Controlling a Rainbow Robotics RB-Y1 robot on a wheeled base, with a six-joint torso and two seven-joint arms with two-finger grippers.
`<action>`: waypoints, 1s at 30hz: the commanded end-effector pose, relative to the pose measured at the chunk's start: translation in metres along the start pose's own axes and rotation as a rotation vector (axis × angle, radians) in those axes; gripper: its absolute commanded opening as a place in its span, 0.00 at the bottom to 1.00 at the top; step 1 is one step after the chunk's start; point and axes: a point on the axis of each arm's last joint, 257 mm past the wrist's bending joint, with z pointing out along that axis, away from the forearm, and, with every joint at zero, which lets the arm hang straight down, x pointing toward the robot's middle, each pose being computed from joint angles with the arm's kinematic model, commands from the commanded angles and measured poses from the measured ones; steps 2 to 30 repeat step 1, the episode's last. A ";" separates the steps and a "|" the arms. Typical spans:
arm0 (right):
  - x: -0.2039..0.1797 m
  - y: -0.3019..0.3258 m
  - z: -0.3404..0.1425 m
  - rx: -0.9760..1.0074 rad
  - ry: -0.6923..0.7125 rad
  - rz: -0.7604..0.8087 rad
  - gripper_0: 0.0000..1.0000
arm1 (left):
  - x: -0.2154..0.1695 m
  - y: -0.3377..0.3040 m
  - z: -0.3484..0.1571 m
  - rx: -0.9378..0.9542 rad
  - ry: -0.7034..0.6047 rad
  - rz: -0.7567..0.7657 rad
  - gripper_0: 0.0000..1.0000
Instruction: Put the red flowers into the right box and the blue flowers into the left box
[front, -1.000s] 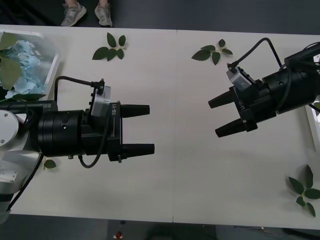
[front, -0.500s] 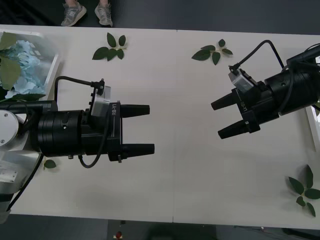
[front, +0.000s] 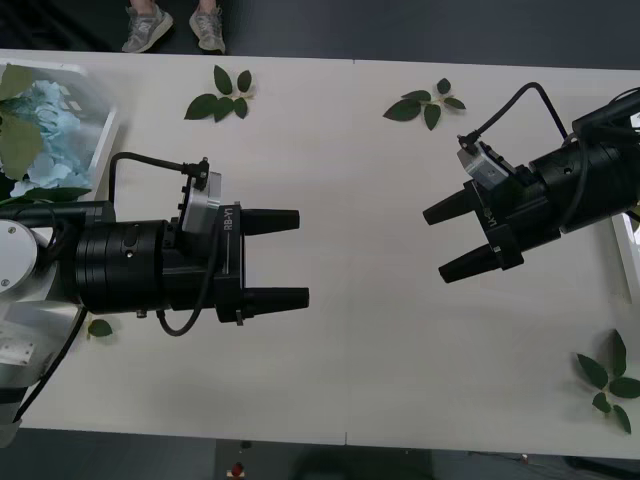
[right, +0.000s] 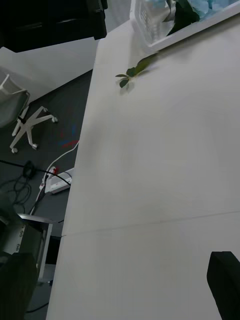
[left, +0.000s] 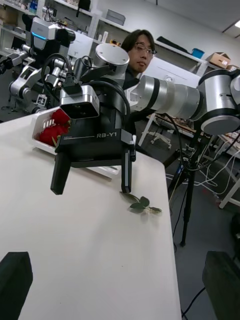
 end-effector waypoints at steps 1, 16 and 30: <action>-0.010 -0.002 -0.008 0.017 0.006 -0.067 1.00 | -0.016 -0.001 -0.001 -0.005 -0.022 0.031 1.00; -0.010 -0.002 -0.008 0.017 0.006 -0.067 1.00 | -0.016 -0.001 -0.001 -0.005 -0.022 0.031 1.00; -0.010 -0.002 -0.008 0.017 0.006 -0.067 1.00 | -0.016 -0.001 -0.001 -0.005 -0.022 0.031 1.00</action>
